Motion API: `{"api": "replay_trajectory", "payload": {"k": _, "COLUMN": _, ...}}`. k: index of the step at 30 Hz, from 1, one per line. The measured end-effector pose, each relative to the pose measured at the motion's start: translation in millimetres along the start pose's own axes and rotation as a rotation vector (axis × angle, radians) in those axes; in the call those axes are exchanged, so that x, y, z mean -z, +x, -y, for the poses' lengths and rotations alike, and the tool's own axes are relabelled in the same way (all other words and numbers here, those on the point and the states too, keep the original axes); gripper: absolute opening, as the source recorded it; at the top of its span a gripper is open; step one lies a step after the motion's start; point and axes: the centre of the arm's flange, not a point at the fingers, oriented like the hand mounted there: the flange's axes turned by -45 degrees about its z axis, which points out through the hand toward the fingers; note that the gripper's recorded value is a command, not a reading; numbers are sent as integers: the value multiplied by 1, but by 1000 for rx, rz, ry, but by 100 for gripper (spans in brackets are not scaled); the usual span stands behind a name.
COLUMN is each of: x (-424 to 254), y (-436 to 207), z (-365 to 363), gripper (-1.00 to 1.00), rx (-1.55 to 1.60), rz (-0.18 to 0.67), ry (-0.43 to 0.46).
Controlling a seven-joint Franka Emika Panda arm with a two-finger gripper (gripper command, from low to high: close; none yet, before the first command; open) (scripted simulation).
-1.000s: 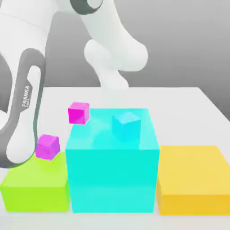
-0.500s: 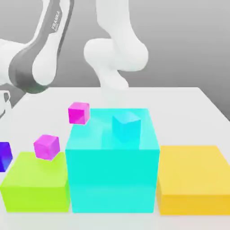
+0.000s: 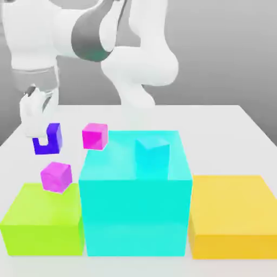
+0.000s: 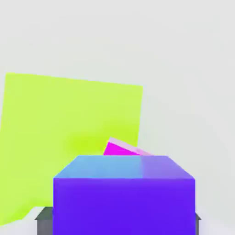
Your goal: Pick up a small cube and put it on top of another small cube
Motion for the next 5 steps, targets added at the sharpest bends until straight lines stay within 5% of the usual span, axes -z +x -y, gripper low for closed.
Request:
{"api": "replay_trajectory", "payload": {"k": 2, "x": -24, "y": -1, "z": -1, "gripper": -100, "rx": 1, "rz": 0, "ry": 0}}
{"api": "replay_trajectory", "payload": {"k": 3, "x": -31, "y": -1, "z": -2, "gripper": 100, "rx": 1, "rz": 0, "ry": 0}}
{"api": "replay_trajectory", "payload": {"k": 5, "x": -31, "y": -1, "z": -2, "gripper": 100, "rx": 1, "rz": 0, "ry": 0}}
